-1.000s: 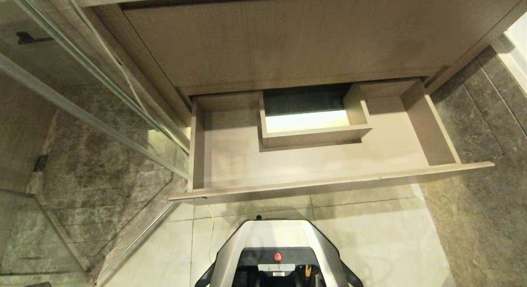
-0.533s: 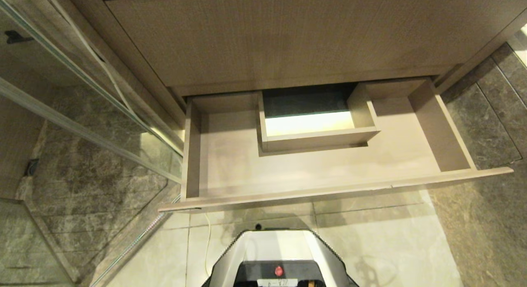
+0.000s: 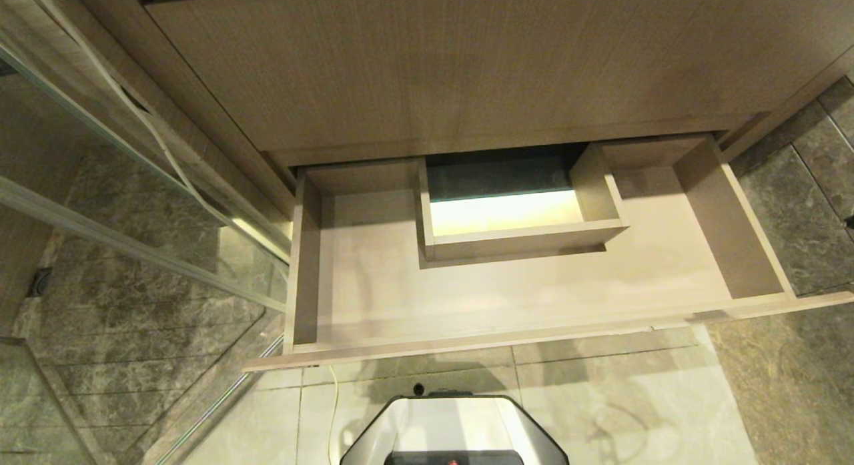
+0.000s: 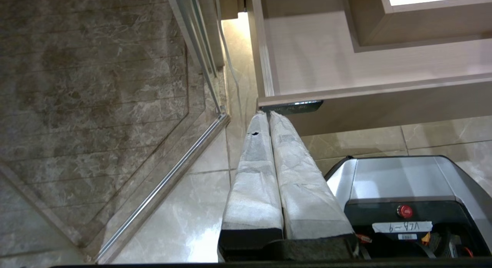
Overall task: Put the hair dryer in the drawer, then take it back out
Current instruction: Close the drawer
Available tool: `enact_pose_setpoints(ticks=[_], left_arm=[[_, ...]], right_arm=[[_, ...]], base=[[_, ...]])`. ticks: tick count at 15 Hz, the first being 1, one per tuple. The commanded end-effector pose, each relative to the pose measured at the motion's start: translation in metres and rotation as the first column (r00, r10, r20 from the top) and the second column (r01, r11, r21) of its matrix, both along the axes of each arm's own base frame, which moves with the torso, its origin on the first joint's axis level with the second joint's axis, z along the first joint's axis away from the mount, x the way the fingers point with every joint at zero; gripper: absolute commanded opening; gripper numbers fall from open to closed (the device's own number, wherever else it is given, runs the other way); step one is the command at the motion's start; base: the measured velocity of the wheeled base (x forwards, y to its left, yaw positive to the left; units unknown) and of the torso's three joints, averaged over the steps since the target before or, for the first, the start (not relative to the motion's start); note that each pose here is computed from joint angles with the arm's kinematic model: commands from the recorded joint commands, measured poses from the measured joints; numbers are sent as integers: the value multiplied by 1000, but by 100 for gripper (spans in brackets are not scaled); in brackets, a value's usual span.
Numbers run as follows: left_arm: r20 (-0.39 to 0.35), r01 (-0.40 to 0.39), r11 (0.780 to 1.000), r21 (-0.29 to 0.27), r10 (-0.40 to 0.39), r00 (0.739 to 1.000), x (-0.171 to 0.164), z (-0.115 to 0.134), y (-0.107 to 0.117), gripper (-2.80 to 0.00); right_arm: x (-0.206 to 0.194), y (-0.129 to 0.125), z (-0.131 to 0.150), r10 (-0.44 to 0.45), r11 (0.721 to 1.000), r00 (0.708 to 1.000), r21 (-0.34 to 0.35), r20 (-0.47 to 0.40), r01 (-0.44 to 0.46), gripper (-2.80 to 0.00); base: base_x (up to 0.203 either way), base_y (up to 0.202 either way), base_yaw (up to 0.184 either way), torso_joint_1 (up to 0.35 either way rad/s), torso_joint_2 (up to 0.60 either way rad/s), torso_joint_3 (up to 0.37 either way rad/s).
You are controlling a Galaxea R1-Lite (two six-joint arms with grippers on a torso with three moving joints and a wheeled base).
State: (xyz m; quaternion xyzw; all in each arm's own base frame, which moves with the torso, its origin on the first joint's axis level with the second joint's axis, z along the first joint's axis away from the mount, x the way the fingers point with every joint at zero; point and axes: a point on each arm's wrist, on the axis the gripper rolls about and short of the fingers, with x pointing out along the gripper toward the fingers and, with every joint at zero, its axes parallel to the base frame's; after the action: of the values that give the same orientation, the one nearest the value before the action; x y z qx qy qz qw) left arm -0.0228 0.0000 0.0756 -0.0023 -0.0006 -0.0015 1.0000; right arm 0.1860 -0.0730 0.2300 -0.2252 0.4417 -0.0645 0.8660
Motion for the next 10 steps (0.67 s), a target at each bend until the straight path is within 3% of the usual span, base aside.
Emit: enact_pose_setpoints(ticks=[1, 6, 10], left_arm=[[-1, 0, 1000, -1, 0, 1000, 0, 0, 0, -280], [-1, 0, 1000, 0, 0, 1000, 0, 0, 0, -280], [0, 0, 1000, -1, 0, 1000, 0, 0, 0, -280]], right_arm=[[29, -14, -39, -1, 998, 976, 66, -217, 16, -280], [64, -28, -94, 30, 990, 906, 135, -422, 29, -280], [97, -41, -129, 42, 988, 883, 153, -468, 34, -280]], base=[[0, 0, 0, 83, 44, 134], [0, 0, 0, 52, 30, 49], [0, 0, 0, 7, 5, 21]])
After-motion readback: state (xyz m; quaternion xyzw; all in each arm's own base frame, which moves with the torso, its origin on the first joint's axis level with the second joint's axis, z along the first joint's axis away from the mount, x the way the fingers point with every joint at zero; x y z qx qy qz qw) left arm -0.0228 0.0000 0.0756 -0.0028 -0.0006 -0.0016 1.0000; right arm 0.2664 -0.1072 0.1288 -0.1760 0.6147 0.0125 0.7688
